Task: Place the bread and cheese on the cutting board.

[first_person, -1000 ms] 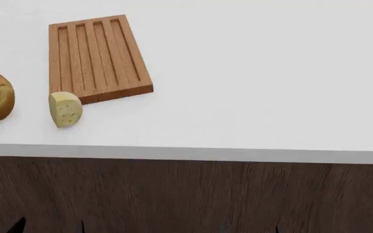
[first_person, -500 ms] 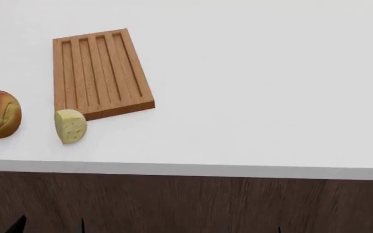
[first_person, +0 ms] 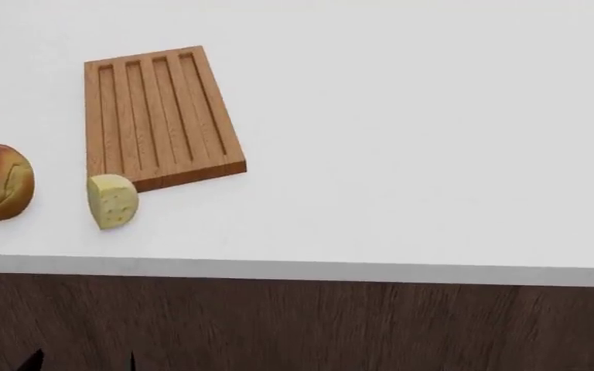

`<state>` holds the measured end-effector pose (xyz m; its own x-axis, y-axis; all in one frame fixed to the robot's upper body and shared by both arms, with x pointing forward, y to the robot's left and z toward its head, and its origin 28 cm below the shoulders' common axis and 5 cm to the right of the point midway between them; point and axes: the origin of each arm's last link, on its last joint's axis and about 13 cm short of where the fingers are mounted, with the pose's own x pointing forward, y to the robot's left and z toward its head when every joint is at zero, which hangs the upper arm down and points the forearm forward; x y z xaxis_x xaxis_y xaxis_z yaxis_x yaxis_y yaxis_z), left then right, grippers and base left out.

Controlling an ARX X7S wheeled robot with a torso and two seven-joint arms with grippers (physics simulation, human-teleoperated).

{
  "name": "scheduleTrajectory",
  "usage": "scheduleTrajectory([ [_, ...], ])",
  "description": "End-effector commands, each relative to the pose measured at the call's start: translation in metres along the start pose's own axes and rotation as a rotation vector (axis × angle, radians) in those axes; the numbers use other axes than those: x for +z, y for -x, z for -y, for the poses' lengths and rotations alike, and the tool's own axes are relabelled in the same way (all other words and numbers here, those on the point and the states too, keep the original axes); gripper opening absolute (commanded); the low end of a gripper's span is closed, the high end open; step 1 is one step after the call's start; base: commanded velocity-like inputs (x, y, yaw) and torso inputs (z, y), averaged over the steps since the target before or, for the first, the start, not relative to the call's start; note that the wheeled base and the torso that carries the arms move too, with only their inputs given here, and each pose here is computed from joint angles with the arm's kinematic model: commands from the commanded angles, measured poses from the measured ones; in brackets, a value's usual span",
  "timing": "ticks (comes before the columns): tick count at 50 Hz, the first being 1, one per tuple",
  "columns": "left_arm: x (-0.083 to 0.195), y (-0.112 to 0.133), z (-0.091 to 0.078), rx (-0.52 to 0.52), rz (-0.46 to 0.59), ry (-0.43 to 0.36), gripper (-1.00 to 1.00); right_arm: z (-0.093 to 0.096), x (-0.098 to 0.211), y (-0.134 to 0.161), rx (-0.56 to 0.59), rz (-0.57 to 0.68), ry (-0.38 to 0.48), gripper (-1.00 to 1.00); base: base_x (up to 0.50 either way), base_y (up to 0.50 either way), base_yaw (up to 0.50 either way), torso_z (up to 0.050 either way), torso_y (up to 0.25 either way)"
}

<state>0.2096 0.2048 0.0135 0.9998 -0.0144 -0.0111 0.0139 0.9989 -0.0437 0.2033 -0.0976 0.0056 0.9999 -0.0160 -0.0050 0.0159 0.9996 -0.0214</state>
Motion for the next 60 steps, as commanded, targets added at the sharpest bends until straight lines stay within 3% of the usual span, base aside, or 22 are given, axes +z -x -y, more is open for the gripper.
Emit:
scheduleTrajectory([
  [1, 0.000, 0.001, -0.004, 0.022, -0.018, -0.034, 1.00, 0.002, -0.002, 0.000, -0.022, -0.017, 0.030, 1.00, 0.00, 0.00, 0.00, 0.000, 0.000],
  [8, 0.004, 0.005, 0.000, 0.016, -0.023, -0.050, 1.00, 0.004, -0.002, -0.004, -0.039, -0.013, 0.071, 1.00, 0.00, 0.00, 0.00, 0.000, 0.000],
  [10, 0.003, 0.005, -0.001, 0.017, -0.024, -0.049, 1.00, 0.003, -0.002, -0.004, -0.034, -0.010, 0.096, 1.00, 0.00, 0.00, 0.00, 0.000, 0.000],
  [11, 0.005, 0.005, -0.001, 0.018, -0.022, -0.052, 1.00, 0.003, 0.000, -0.005, -0.032, 0.001, 0.170, 1.00, 0.00, 0.00, 0.00, 0.000, 0.000],
  [12, 0.006, 0.005, -0.001, 0.018, -0.018, -0.050, 1.00, 0.003, 0.001, -0.005, -0.033, 0.006, 0.166, 1.00, 0.00, 0.00, 0.00, 0.000, 0.000],
  [13, 0.018, 0.004, 0.001, 0.044, 0.011, 0.030, 1.00, 0.005, 0.013, -0.008, -0.060, 0.039, 0.164, 1.00, 0.00, 0.00, 0.00, 0.000, 0.000],
  [14, 0.023, 0.004, 0.001, 0.040, 0.033, -0.015, 1.00, 0.006, 0.020, -0.010, -0.070, 0.057, 0.173, 1.00, 0.00, 0.00, 0.00, 0.000, 0.000],
  [17, 0.051, 0.010, 0.009, 0.036, 0.075, 0.003, 1.00, 0.008, 0.052, -0.009, -0.085, 0.112, 0.207, 1.00, 0.00, 0.00, 0.00, 0.000, 0.000],
  [20, 0.084, 0.017, 0.012, 0.009, 0.099, -0.055, 1.00, 0.011, 0.069, -0.006, -0.100, 0.133, 0.211, 1.00, 0.00, 0.00, 0.00, 0.000, 0.000],
  [29, 0.134, 0.019, 0.009, -0.014, 0.044, -0.151, 1.00, 0.019, 0.114, -0.004, -0.129, 0.167, 0.235, 1.00, 0.00, 0.00, 0.00, 0.000, 0.000],
  [37, 0.194, 0.019, 0.004, 0.001, 0.085, -0.134, 1.00, 0.027, 0.150, -0.005, -0.146, 0.178, 0.263, 1.00, 0.00, 0.00, 0.00, 0.000, 0.000],
  [46, 0.189, 0.024, 0.012, -0.010, 0.059, -0.128, 1.00, 0.020, 0.157, 0.001, -0.107, 0.153, 0.246, 1.00, 0.00, 0.00, 0.00, 0.000, 0.000],
  [60, 0.194, 0.027, 0.007, 0.014, 0.087, -0.094, 1.00, 0.020, 0.161, 0.004, -0.112, 0.156, 0.251, 1.00, 0.00, 0.00, 0.00, 0.000, 0.000],
])
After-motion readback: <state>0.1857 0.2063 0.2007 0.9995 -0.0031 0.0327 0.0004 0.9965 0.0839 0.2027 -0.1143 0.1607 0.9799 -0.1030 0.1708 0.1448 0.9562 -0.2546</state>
